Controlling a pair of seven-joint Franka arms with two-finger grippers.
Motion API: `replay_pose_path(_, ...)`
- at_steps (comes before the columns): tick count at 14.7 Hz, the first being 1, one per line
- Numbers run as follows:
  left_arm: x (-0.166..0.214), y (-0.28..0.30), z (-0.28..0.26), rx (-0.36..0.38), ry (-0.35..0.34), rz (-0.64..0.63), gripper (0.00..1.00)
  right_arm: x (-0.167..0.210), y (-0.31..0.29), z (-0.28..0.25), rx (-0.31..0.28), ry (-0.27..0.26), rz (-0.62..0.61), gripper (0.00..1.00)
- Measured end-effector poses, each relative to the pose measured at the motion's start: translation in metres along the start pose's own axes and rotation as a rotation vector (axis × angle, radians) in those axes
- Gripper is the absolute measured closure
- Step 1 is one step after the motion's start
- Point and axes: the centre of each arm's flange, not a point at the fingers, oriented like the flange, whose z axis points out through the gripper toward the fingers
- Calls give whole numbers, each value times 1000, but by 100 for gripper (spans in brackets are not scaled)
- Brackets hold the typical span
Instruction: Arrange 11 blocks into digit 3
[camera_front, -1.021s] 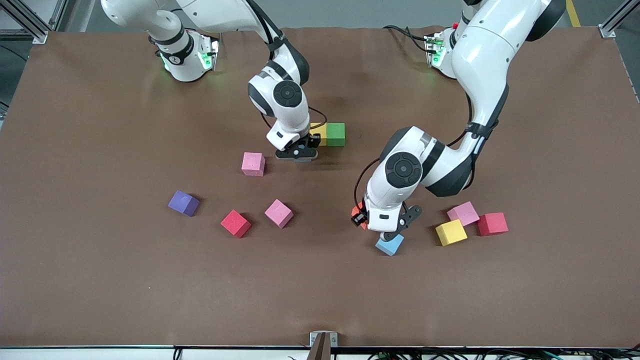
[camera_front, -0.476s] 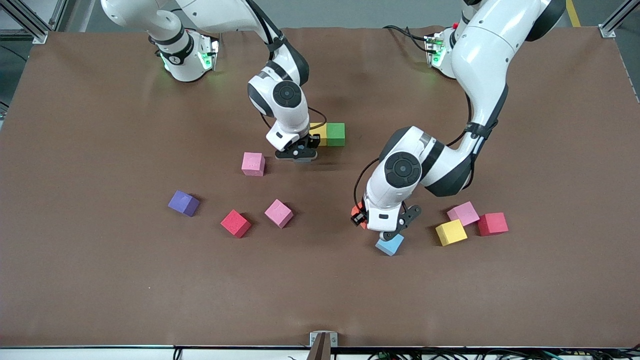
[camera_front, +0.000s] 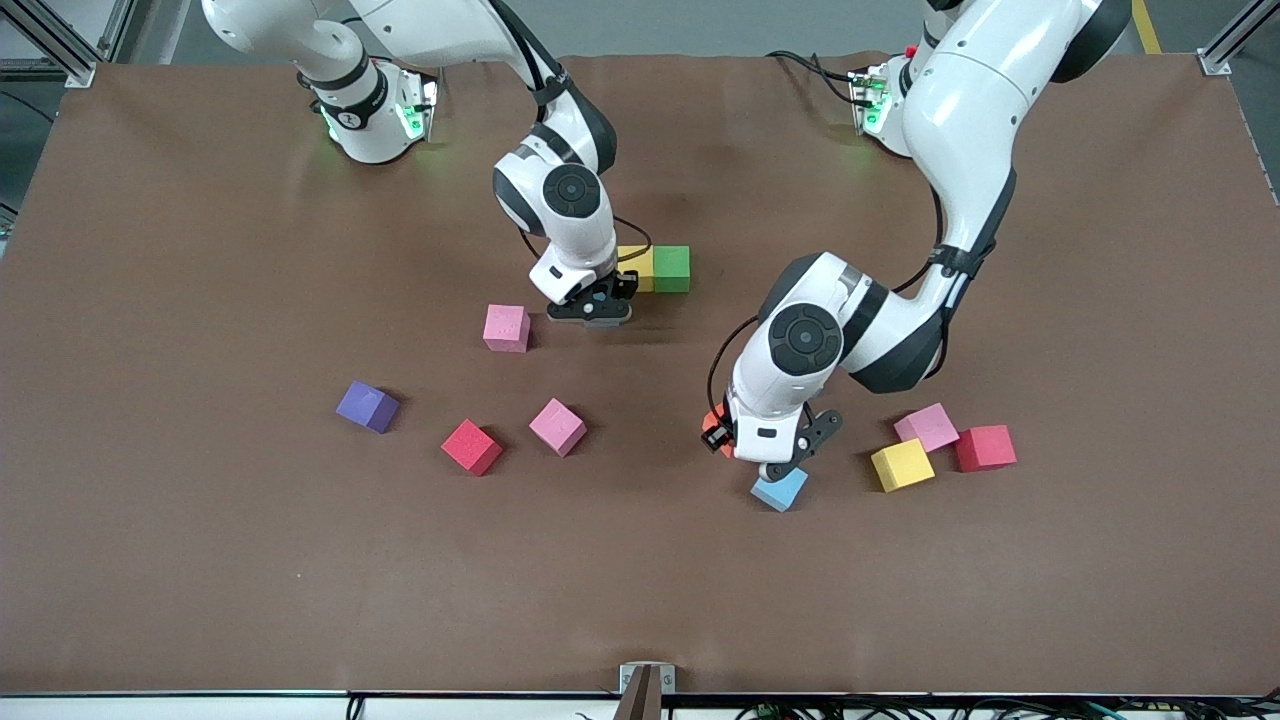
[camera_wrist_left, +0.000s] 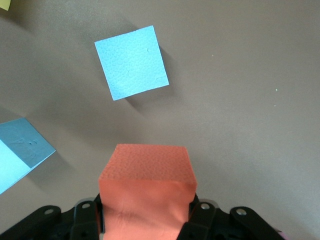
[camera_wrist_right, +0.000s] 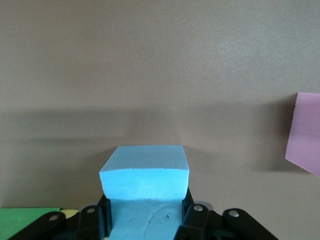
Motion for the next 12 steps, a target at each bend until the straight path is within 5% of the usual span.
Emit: replay_pose_path(12, -1, 0, 0, 1, 0, 1, 44, 0, 1, 1, 0, -4, 26, 43)
